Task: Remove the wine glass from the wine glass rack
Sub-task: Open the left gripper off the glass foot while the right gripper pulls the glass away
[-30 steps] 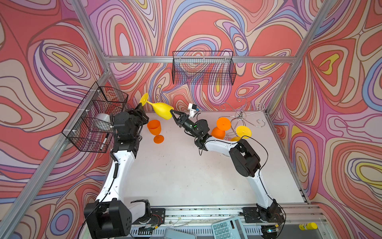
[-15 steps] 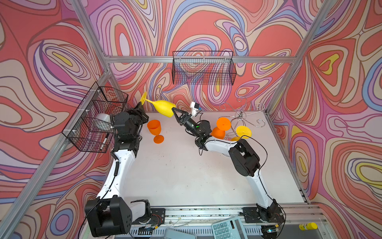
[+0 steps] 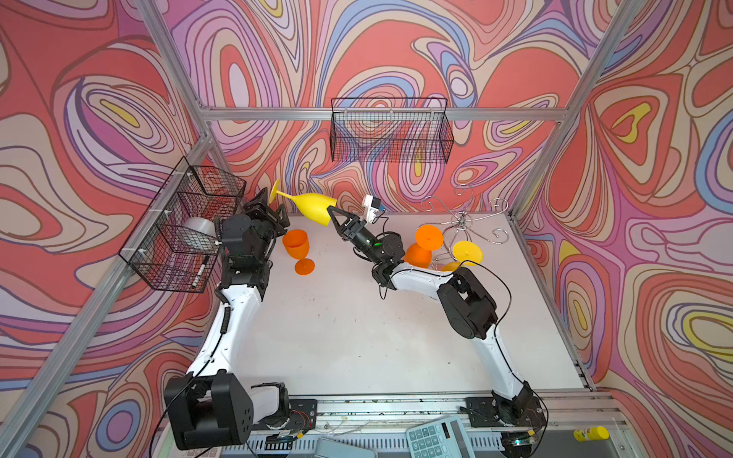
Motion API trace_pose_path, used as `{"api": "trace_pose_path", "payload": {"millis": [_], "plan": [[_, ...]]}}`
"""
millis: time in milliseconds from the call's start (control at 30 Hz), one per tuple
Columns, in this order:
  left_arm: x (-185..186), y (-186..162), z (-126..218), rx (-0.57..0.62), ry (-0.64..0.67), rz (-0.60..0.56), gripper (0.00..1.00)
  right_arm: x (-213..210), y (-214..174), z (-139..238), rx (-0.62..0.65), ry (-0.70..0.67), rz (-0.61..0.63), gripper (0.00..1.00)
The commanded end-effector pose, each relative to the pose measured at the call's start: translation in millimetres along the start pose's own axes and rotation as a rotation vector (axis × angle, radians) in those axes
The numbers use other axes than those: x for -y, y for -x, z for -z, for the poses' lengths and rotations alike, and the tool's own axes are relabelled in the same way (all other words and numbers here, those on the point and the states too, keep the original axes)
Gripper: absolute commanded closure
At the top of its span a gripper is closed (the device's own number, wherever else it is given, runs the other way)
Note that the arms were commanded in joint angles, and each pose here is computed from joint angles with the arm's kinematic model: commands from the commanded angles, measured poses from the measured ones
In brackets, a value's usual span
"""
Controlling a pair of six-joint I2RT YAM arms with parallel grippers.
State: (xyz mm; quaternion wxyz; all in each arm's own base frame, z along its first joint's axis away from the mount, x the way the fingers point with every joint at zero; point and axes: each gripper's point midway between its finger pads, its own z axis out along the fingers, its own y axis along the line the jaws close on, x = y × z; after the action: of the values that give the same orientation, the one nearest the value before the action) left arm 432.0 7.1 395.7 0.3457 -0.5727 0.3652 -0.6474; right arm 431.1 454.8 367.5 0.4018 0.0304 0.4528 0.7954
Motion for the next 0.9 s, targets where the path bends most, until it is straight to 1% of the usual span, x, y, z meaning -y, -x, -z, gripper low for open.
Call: {"api": "trace_pose_path", "payload": {"millis": [0, 100, 200, 267, 333, 467, 600, 867], "plan": [[11, -13, -4, -0.063, -0.02, 0.043, 0.31, -6, 0, 1, 0.0, 0.016, 0.02, 1.0], [15, -21, -6, -0.096, -0.006, -0.032, 0.27, -3, -1, 3, 0.0, 0.002, 0.017, 1.0], [22, -32, -4, -0.126, 0.008, -0.14, 0.2, -1, 0, 4, -0.003, -0.021, 0.029, 1.0], [26, -38, 1, -0.136, 0.03, -0.241, 0.15, -1, 0, 4, -0.004, -0.042, 0.049, 1.0], [35, -47, 8, -0.151, 0.045, -0.348, 0.11, 1, 0, 5, -0.008, -0.069, 0.065, 1.0], [45, -61, 19, -0.184, 0.064, -0.509, 0.07, 2, 2, 9, -0.012, -0.129, 0.12, 1.0], [47, -69, 29, -0.207, 0.096, -0.651, 0.04, 2, 4, 10, -0.018, -0.186, 0.183, 1.0], [48, -72, 51, -0.209, 0.148, -0.915, 0.04, -1, 10, 12, -0.027, -0.316, 0.383, 1.0]]}}
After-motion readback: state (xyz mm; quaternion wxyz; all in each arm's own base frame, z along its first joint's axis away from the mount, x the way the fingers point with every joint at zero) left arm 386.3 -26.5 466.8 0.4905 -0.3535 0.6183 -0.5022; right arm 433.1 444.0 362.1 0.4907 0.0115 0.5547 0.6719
